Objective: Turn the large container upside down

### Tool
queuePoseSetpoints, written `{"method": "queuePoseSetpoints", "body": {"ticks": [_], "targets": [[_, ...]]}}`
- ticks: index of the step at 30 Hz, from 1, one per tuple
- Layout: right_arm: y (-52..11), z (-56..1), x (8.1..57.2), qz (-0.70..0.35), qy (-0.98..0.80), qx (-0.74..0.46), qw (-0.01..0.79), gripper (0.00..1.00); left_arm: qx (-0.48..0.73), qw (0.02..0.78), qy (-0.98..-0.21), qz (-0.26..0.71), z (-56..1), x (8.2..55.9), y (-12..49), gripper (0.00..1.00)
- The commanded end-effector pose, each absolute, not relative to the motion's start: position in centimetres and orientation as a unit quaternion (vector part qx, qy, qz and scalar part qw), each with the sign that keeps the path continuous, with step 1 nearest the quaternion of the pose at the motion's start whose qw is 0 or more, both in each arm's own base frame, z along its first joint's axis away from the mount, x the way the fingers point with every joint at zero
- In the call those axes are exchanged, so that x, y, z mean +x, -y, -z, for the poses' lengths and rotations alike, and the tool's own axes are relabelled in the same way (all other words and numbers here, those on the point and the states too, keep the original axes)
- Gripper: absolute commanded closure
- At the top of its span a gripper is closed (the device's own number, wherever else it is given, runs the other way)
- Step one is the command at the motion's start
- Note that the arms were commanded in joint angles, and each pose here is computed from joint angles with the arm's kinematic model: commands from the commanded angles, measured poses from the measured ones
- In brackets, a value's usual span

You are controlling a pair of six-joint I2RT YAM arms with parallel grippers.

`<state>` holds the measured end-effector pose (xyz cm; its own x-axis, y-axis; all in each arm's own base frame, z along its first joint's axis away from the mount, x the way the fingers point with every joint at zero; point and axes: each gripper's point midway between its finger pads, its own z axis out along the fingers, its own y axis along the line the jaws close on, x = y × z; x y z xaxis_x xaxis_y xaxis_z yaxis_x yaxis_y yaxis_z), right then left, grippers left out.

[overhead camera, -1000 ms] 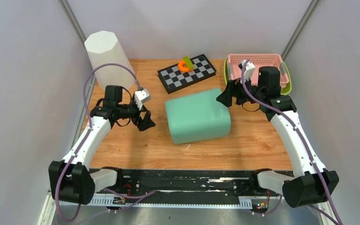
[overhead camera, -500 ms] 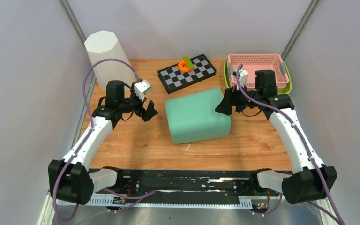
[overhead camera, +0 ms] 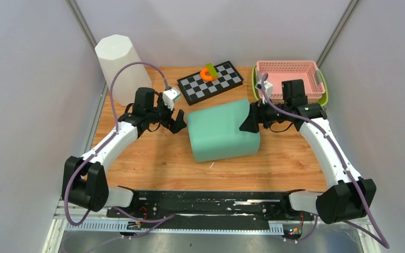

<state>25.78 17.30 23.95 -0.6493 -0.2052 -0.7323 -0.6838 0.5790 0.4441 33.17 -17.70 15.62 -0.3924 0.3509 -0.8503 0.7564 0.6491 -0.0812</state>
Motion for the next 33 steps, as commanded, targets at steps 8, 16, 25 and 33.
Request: {"method": "queuePoseSetpoints", "body": {"ticks": [8,16,25,33], "targets": [[-20.5,-24.6,25.4,-0.402,-0.808,-0.315,0.293,0.2,0.281,0.487,-0.797,0.222,-19.3,37.0,17.9,0.0],[-23.7,-24.7,25.5,-0.418,-0.794,-0.344,0.276,0.2,0.234,0.496,-0.817,0.18,-19.4,38.9,16.5,0.0],[-23.1,-27.1,27.2,-0.362,-0.797,-0.348,0.337,0.19,0.235,0.504,-0.815,0.165,-20.5,38.3,15.8,0.0],[-17.2,-27.7,27.5,-0.269,-0.831,-0.3,0.384,0.18,0.275,0.499,-0.804,0.169,-20.5,36.0,15.7,0.0]]}}
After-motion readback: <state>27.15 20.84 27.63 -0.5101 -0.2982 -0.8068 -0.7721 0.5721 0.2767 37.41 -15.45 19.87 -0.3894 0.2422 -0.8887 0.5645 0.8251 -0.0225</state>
